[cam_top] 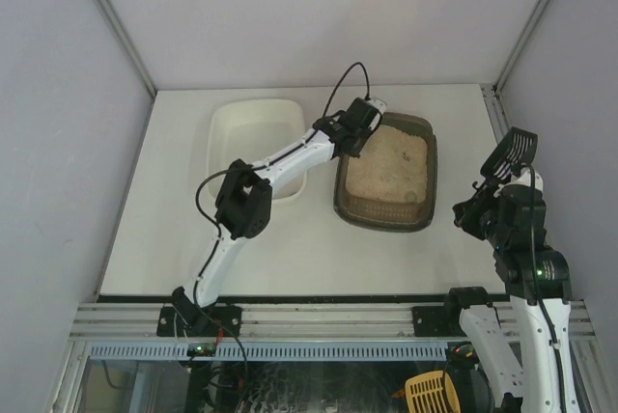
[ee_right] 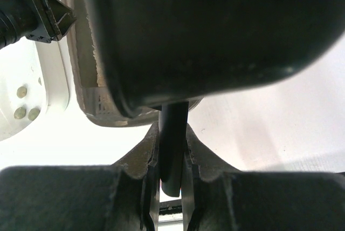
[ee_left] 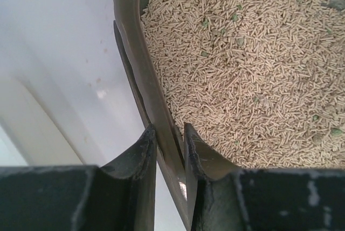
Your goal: Clean the litter box
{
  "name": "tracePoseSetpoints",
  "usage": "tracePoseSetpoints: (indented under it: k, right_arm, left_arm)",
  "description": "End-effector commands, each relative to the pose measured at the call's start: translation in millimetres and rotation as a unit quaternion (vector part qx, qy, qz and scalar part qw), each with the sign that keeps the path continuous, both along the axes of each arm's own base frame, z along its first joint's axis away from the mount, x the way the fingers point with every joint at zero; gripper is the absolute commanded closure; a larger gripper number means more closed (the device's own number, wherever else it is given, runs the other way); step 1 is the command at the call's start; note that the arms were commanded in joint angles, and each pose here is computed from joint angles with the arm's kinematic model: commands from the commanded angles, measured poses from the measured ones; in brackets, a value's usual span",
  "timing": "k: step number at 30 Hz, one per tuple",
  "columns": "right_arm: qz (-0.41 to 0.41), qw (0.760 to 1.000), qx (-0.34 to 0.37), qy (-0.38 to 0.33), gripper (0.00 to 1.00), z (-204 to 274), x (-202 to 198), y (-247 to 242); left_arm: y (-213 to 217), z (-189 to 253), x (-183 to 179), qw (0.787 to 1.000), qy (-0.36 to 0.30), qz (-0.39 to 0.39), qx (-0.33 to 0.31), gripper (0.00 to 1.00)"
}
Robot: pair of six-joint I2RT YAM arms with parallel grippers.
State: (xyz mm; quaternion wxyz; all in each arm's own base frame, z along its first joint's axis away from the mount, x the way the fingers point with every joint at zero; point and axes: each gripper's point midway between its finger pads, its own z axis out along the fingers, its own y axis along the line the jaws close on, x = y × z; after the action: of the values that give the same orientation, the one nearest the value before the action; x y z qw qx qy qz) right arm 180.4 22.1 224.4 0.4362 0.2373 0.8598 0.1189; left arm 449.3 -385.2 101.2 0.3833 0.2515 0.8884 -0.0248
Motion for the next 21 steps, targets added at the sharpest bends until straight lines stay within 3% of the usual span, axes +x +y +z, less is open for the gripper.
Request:
tracePoseSetpoints:
  k: [1,3,11,16,21]
  right_arm:
    - [-0.007,1.000,-0.013,-0.024,1.00,7,7,-6]
    - [-0.013,1.000,-0.014,-0.017,1.00,4,7,-8]
    - [-0.043,0.999,-0.013,0.015,1.00,-7,7,-15]
    - [-0.081,0.996,-0.021,0.035,1.00,-11,3,-26]
    - [-0.113,0.993,-0.023,0.032,1.00,-10,-3,-35]
  left_arm:
    - [-35,54,8,0.971,-0.087,-0.217,0.048,1.00]
    - [-43,59,6,0.951,-0.110,-0.279,0.075,1.00]
    - [-89,66,-19,0.834,-0.197,-0.485,0.178,1.00]
    - [-114,58,-62,0.723,-0.215,-0.637,0.160,1.00]
    - [-136,60,-89,0.619,-0.260,-0.728,0.134,1.00]
